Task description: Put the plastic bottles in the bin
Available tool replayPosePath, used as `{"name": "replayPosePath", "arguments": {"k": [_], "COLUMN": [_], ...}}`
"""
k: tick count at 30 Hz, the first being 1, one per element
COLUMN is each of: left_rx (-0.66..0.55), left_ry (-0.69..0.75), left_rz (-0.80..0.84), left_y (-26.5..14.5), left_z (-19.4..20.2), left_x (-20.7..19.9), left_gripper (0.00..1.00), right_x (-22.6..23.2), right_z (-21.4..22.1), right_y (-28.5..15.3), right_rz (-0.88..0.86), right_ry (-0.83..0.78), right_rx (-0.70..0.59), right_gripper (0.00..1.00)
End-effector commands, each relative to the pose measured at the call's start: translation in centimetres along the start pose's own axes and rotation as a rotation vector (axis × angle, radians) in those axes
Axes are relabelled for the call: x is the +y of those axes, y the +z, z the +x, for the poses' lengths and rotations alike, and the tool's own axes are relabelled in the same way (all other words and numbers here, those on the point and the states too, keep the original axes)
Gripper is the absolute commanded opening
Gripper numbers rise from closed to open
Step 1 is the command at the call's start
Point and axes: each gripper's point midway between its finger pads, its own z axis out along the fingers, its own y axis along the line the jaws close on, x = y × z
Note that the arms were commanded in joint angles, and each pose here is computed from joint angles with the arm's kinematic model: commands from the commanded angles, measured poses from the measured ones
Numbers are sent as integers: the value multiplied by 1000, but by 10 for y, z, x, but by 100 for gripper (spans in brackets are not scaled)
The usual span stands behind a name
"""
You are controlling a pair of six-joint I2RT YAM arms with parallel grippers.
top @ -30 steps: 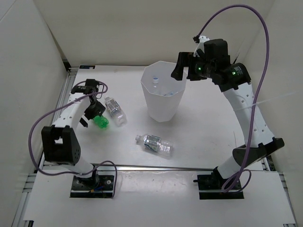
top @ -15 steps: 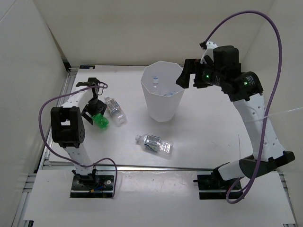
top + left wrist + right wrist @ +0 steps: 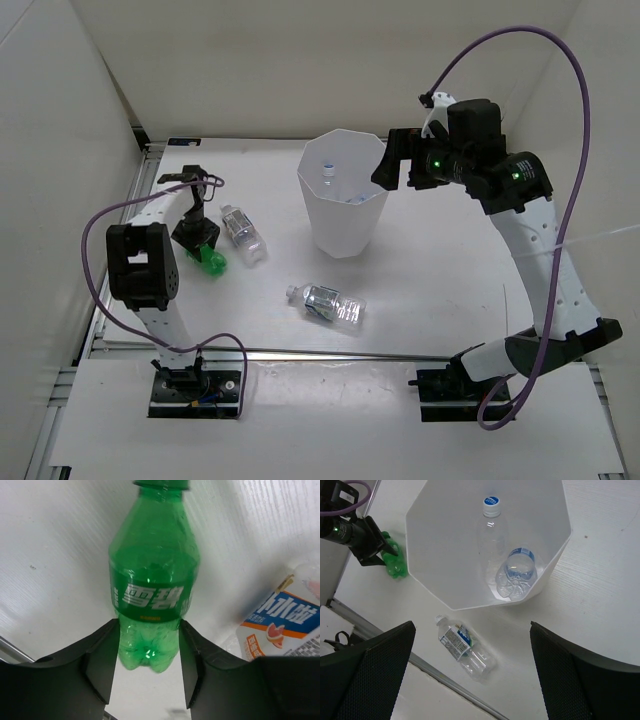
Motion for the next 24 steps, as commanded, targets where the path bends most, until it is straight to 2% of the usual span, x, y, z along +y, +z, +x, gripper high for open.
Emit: {"name": "replayPosePath", "arguments": {"k": [1,9,12,13,14,16,18,21,24], "left_rx": [-67,-220,-235,-205,-202,-176,-140,-110,-84], "left_ry": [-45,-149,-168,-156,-143,-142,-130,-112,-139], "left_rz": [77,353,391,352,345,306,288,271,254], "left_y": [-31,-130,-137,-118,-113,-95,-75,-58,-46], "left_z": [-23,-72,-70,-60,-55,-48,-38,-30,-30], "left_x": [-7,-28,-26,-21,-18,-10,-6,-7,-10], "left_gripper": [31,24,24,27,38,69,89,99,99], "right_x": [0,2,-1,-1,1,1,2,-1,-3], "right_z": [1,-1,3,3,4,5,6,11,18], "right_y": [-4,-4,2,2,2,0,-6,-10,-10], "right_rz": [-5,-16,-11,-11,-22,-22,-23,-10,-6], "right_ry": [-24,-26,-21,-21,-21,-22,-32,-39,-35], "right_rx": [-10,-16,3,3,6,4,1,6,23], "right_gripper": [99,99,99,99,99,99,99,99,99]}}
